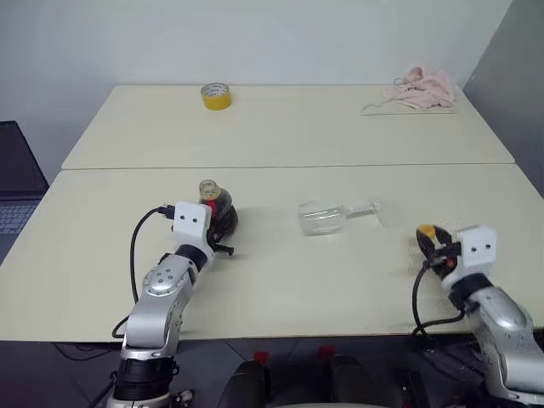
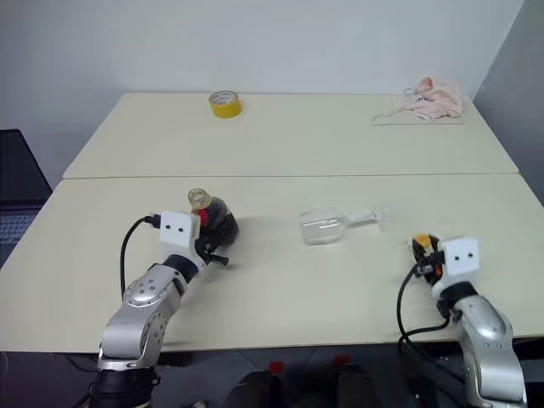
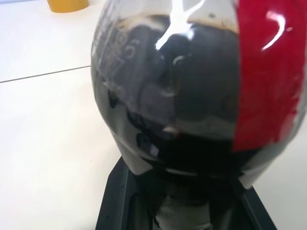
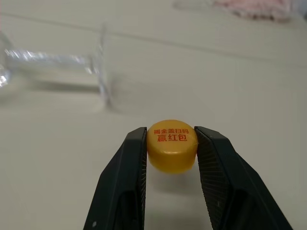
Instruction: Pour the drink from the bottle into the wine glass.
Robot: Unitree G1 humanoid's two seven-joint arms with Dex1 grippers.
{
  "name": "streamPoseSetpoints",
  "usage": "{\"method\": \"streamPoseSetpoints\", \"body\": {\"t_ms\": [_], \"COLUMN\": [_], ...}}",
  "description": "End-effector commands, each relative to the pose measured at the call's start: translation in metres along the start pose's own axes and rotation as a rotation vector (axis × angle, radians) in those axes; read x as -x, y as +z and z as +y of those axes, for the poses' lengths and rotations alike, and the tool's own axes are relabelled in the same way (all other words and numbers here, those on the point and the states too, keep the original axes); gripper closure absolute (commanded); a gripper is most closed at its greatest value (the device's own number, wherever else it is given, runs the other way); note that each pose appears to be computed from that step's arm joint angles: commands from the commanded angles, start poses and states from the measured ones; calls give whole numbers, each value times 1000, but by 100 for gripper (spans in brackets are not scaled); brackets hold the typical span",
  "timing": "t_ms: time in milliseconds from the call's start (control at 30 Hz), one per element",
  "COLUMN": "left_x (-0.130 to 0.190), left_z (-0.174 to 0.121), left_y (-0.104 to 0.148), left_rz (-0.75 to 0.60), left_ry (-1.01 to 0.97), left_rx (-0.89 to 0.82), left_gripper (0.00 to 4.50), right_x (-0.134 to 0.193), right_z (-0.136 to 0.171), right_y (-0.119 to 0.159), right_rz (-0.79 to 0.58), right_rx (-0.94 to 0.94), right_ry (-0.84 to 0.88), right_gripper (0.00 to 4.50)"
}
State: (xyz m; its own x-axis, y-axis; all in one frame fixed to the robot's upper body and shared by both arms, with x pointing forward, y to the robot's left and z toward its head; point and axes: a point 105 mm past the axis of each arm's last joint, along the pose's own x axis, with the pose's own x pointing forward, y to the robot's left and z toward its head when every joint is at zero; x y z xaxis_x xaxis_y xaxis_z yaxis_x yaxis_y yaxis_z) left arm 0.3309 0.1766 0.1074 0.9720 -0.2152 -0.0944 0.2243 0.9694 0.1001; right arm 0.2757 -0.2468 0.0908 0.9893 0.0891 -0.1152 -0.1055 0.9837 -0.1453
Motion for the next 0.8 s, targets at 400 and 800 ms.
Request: {"method": "streamPoseSetpoints", "body": {"t_ms": [400, 800], "left_x": [-1, -2], "left_z": [3, 17], "left_y": [13, 14], "left_rz": [-53, -55], "left_ry": [9, 55], "left_rx": [-7, 10], "left_gripper": [378, 378], "right_x": [-1, -3], "right_z": [-9, 83], "right_y": [-10, 72], "right_rz": [76, -255], "right_rx": [-45, 70], "right_ry": [-48, 433], "right_gripper": [68, 0]}}
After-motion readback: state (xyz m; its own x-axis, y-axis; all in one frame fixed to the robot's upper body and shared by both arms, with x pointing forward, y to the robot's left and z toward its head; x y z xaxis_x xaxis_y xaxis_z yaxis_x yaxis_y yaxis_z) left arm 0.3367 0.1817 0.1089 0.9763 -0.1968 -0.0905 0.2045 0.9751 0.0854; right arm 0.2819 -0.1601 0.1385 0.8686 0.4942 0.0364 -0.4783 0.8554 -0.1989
